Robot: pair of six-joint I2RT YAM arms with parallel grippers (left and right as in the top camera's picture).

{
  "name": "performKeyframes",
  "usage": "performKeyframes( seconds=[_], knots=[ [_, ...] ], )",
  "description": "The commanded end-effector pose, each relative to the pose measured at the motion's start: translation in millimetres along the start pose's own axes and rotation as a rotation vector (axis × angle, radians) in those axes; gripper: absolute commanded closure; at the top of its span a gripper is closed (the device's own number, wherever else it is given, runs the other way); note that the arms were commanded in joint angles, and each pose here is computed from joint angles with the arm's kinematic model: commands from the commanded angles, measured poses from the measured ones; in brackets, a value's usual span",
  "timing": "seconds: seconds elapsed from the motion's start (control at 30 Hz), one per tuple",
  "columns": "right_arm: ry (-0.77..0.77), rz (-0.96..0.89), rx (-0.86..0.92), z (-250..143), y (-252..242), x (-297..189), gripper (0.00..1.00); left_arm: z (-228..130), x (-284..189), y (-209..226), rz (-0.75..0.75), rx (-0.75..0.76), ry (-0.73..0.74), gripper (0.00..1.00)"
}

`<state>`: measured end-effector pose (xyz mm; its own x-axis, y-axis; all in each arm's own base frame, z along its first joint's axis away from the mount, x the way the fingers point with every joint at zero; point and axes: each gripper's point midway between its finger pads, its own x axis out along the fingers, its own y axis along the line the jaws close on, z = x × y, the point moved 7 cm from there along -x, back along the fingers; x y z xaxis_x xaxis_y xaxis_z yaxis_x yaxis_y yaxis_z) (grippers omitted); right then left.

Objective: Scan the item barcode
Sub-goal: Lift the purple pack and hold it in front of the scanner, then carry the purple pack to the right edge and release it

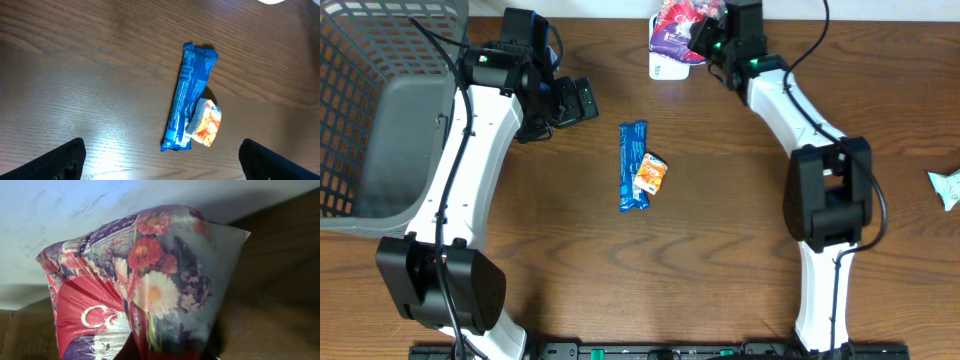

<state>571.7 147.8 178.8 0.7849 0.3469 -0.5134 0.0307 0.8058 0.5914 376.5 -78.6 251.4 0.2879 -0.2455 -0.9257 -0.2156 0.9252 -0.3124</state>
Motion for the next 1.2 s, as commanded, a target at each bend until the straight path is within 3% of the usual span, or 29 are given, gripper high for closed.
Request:
performKeyframes(
  seconds=[0.0,0.27,0.43,0.53,0.8,1.03,1.1,1.17],
  knots=[
    [-0.148,0.032,-0.029,66,19,-63,0.99,2,-1,2,0.013,0.007,-0.007,0.02],
    [-0.206,-0.333,-0.031,124,-64,-159,0.99,2,-1,2,0.013,0.007,-0.008,0.02],
    [-0.132,-0.696,0.016,127,-154,-208,0.99,2,-1,2,0.013,0.007,-0.007,0.02],
    [-0.046,-0.821,0.064,121,-207,-229,0.99,2,-1,2,0.013,0.007,-0.007,0.02],
    [0.118,-0.95,0.151,103,-310,-257,0.99,2,-1,2,0.013,0.006,-0.007,0.02],
    [0.074,-0.958,0.226,105,-357,-269,0.96,2,-1,2,0.013,0.007,-0.008,0.02],
    [0.038,-0.95,0.234,110,-362,-273,0.8,2,-1,2,0.013,0.007,-0.007,0.02],
    [0.012,-0.955,0.243,114,-367,-277,0.26,2,-1,2,0.013,0.007,-0.007,0.02]
  ],
)
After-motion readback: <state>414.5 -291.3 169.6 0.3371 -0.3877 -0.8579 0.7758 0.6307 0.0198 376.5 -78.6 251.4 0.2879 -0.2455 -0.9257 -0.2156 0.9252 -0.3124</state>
